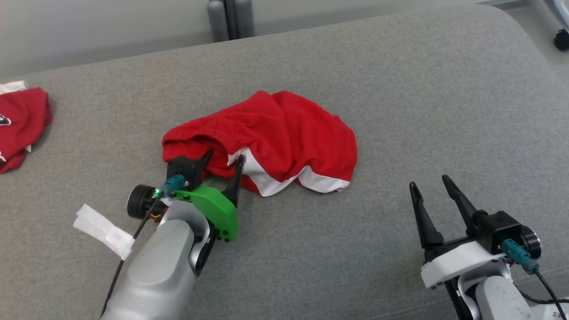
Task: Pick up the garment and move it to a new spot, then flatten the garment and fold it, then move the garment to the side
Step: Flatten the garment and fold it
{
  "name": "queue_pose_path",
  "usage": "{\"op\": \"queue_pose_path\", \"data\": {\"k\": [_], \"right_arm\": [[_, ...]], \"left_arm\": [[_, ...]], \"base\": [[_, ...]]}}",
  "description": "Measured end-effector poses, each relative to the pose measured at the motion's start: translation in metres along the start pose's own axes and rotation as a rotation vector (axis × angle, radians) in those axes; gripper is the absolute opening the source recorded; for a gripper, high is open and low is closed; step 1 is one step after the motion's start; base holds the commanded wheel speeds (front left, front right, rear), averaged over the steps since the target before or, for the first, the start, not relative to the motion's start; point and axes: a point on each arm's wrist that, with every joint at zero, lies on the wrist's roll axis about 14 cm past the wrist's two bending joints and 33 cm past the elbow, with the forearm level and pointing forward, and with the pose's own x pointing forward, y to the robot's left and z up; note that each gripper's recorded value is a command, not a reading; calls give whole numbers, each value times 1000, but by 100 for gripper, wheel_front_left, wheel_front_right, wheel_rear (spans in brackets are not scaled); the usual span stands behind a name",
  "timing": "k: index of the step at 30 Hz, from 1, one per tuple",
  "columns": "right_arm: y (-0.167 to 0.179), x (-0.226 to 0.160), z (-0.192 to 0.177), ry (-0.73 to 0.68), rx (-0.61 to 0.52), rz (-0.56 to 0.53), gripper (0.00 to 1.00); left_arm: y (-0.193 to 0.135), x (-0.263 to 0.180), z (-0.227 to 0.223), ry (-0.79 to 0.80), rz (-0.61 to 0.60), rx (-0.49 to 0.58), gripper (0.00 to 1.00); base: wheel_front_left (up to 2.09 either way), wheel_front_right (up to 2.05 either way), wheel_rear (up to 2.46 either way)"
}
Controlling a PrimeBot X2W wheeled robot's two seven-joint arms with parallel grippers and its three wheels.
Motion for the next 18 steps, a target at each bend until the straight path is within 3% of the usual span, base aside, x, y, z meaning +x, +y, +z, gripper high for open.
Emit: {"op": "queue_pose_path", "data": {"k": [3,4,5,6,8,18], "right_arm": [[-3,0,-5,14,1,-8,100],[-3,0,-6,18,2,-10,100],[-4,0,-7,21,4,-12,100],[-4,0,-8,24,5,-14,100],[-3,0,-10,31,7,-11,100],[30,15,-26,74,31,87,100]], "left_arm": [[-2,6,-7,26,-13,-3,100],[-2,7,-9,31,-16,-5,87],[-2,8,-11,38,-17,-8,67],[-2,9,-12,40,-18,-11,38],[-2,9,-12,34,-16,-19,0],[4,5,25,-103,4,-52,0]], "base": [[0,0,0],[0,0,0],[0,0,0],[0,0,0],[0,0,0],[0,0,0]]}}
